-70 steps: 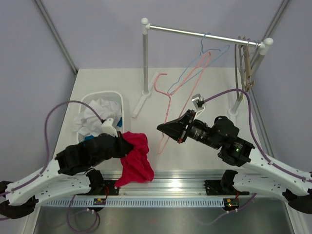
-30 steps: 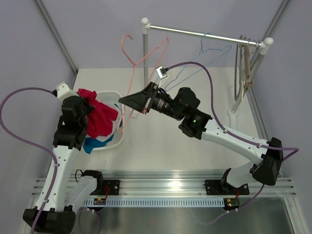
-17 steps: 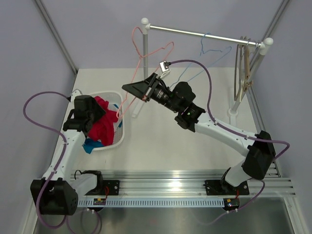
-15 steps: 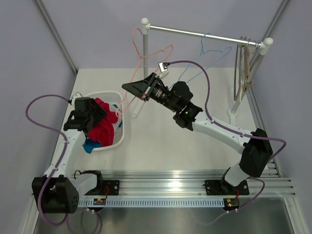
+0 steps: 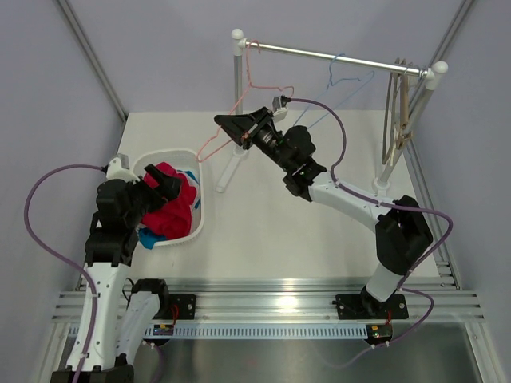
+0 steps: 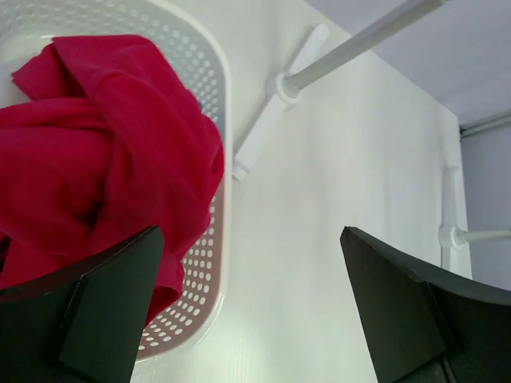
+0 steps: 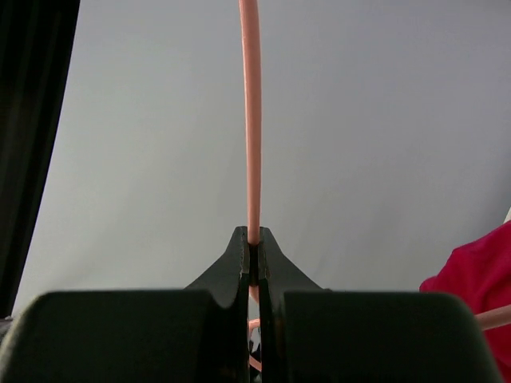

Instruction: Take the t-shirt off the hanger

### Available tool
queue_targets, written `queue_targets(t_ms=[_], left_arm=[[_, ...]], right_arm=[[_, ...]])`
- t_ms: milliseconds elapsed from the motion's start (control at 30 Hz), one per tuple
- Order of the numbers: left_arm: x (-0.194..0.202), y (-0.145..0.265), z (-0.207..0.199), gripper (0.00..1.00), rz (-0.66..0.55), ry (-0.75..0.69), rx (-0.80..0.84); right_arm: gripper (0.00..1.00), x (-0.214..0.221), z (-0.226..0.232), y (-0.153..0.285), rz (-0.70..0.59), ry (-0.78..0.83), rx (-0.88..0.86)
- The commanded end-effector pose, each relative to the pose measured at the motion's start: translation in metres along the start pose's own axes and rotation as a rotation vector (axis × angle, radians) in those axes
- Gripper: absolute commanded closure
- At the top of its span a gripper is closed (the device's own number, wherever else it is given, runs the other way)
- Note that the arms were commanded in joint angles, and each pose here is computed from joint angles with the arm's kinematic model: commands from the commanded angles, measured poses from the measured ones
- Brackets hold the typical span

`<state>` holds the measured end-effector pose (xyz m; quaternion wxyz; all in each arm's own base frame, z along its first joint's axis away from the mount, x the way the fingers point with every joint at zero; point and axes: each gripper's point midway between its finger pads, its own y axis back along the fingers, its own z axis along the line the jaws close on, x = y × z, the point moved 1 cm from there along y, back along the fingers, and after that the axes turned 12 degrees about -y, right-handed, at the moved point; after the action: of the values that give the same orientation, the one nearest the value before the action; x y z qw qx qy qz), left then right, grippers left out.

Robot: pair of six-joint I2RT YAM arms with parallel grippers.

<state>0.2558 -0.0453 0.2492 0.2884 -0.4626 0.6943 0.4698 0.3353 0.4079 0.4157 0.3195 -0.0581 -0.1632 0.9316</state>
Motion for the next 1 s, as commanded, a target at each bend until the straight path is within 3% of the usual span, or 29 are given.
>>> queue_targets(t_ms=[0,100,233,433,967], left_arm=[[-0.007,0.015,-0.022,0.01,-0.028,-0.067,0.128],[-0.006,0.023,-0.027,0.01,-0.027,-0.076,0.161],[-0.008,0.042,-0.067,0.01,-0.014,-0.158,0.348],[-0.017,0.081,-0.101,0.01,-0.089,-0.295,0.508],[0.014,0.088,-0.108,0.01,-0.038,-0.361,0.611]], right_arm=[[1.00,-0.028,0.028,-0.007,-0.083,-0.023,-0.111],[1.00,-0.045,0.022,-0.009,-0.117,-0.028,-0.122],[1.00,-0.067,0.026,-0.007,-0.162,-0.015,-0.146],[1.00,-0.077,0.040,-0.005,-0.177,0.033,-0.168],[1.00,-0.065,0.055,-0.002,-0.109,0.067,-0.204]])
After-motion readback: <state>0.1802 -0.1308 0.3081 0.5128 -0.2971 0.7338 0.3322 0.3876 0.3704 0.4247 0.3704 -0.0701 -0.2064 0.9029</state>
